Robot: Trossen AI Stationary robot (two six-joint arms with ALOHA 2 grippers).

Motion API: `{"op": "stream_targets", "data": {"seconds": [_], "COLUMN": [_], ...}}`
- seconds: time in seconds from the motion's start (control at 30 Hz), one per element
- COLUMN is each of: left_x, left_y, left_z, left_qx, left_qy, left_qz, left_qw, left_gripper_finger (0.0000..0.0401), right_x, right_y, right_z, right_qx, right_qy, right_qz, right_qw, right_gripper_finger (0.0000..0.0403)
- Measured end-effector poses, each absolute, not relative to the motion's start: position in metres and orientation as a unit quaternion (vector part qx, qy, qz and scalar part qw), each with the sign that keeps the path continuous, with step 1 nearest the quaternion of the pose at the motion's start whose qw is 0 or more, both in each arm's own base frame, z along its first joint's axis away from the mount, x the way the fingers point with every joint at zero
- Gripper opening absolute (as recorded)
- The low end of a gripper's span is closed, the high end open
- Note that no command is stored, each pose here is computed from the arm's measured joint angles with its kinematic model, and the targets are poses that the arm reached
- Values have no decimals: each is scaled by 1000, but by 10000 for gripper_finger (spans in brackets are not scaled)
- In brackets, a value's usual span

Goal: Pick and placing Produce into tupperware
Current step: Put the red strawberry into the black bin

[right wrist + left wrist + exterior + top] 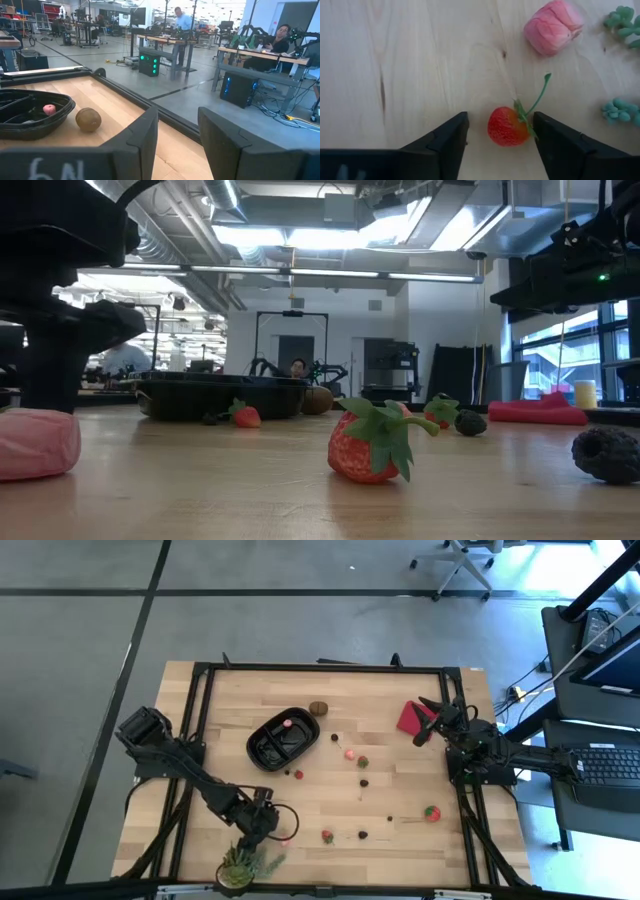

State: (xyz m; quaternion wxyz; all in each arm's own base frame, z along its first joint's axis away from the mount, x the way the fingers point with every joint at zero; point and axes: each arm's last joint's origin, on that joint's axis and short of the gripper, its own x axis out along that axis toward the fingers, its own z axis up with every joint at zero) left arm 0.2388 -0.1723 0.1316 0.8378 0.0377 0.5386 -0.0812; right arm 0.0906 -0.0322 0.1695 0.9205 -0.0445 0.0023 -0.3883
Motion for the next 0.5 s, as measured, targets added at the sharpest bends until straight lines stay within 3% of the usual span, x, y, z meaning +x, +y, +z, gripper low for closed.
{"op": "stream_targets", "data": {"seconds": [0.5], "left_x": [240], "left_y": [-170], "left_z": [132], "left_qx": [38], "left_qy": [539], "left_qz": [-74], "left_qw": [838], "left_gripper_finger": [77], "right_x": [91], "right_y": [-32], "right_z": [170], "right_qx": [-46], "right_qy": [3], "right_qz": [-388], "right_qw": [920], "right_gripper_finger": [142]}}
